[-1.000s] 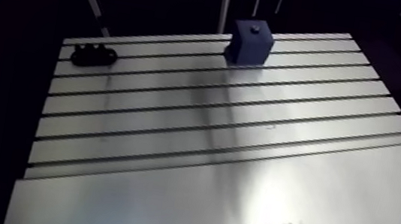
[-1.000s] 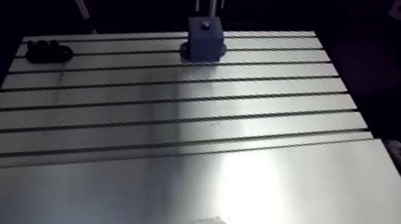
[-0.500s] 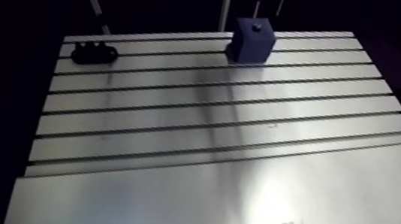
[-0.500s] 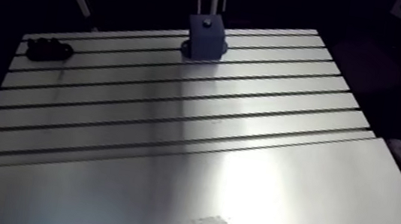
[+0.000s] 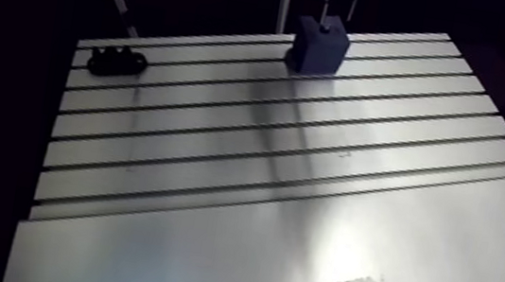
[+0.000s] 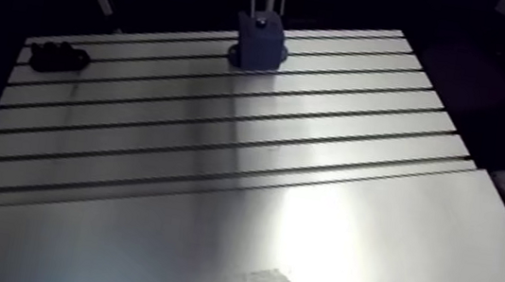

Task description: Pick up the M10 bolt and insert it into the hex recess until seated.

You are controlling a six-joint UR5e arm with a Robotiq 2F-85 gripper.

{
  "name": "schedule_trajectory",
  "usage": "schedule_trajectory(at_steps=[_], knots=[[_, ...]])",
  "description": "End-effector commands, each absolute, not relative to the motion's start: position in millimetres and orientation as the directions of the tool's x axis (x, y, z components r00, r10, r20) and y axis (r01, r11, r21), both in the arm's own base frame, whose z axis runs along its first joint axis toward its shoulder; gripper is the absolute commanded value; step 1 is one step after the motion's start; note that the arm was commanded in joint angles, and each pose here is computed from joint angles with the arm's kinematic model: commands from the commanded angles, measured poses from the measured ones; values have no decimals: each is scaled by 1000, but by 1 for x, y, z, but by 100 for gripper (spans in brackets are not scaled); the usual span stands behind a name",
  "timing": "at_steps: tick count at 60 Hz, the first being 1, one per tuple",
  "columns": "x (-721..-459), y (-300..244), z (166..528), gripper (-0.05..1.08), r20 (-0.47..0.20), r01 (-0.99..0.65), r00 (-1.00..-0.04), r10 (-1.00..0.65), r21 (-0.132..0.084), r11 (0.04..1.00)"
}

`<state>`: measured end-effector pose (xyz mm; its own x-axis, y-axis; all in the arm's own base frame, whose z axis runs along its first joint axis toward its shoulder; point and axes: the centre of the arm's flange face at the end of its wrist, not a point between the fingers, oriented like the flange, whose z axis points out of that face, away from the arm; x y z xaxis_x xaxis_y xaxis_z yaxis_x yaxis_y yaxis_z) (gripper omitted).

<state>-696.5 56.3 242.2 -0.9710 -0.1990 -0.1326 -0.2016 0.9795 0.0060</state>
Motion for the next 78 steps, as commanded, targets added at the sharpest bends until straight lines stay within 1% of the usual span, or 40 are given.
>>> schedule_trajectory(at_steps=[1,6,16,19,27,49,68,74,78], knots=[[-696,57,240,48,-135,-201,-971,-199,5,979],[-697,57,242,49,-133,-202,-971,-199,8,979],[-696,55,241,51,-134,-204,-970,-202,6,979],[-696,55,241,54,-134,-204,-970,-202,6,979],[-697,55,240,54,-135,-204,-970,-202,5,979],[-694,53,234,58,-143,-202,-969,-201,-6,979],[-695,54,235,59,-141,-202,-969,-201,-4,979],[-695,54,235,59,-132,-204,-970,-202,1,979],[-695,54,235,60,-132,-205,-970,-203,1,979]])
